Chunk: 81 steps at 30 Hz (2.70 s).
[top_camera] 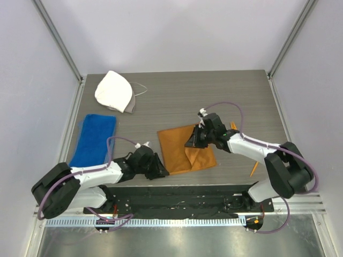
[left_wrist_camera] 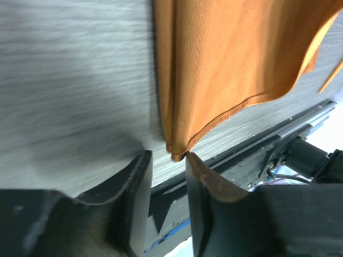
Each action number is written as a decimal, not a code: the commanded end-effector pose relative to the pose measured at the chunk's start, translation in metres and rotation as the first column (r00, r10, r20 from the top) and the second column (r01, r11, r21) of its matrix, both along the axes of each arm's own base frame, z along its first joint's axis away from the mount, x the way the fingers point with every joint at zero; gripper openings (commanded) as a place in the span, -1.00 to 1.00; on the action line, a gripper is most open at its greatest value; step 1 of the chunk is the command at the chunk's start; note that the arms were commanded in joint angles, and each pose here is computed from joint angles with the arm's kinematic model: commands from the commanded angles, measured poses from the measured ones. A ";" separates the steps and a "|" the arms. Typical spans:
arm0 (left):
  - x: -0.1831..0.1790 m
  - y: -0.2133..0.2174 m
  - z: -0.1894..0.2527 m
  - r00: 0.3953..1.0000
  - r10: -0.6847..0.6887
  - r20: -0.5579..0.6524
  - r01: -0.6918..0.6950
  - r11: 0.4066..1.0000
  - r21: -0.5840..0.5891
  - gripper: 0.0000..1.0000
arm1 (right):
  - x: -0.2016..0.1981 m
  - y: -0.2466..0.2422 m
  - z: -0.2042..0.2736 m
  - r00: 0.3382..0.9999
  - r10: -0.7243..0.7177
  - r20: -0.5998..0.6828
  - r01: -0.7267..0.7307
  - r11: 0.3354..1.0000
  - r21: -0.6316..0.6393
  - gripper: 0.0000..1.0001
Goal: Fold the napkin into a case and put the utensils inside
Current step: Fold the top corner of the square-folded napkin at the center of the board.
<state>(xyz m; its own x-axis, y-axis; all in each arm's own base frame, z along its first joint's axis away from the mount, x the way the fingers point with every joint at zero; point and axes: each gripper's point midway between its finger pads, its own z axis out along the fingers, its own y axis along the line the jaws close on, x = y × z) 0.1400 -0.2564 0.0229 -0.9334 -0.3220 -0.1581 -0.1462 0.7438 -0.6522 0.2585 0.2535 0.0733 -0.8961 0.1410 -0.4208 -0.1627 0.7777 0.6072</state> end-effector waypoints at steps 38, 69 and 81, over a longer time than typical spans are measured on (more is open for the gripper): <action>0.034 -0.003 0.035 0.993 0.015 0.120 -0.023 0.997 0.069 -0.50 | 0.076 0.109 0.007 0.997 0.056 0.051 -0.062 0.988 0.139 -0.98; 0.029 -0.008 0.026 0.995 -0.005 0.104 -0.004 0.997 0.082 -0.56 | 0.100 0.119 -0.003 1.000 -0.018 0.024 0.013 0.984 0.179 -0.98; 0.018 -0.007 0.015 0.996 -0.019 0.083 0.011 0.995 0.095 -0.59 | 0.105 0.116 -0.014 0.997 -0.079 -0.005 0.079 0.978 0.191 -0.98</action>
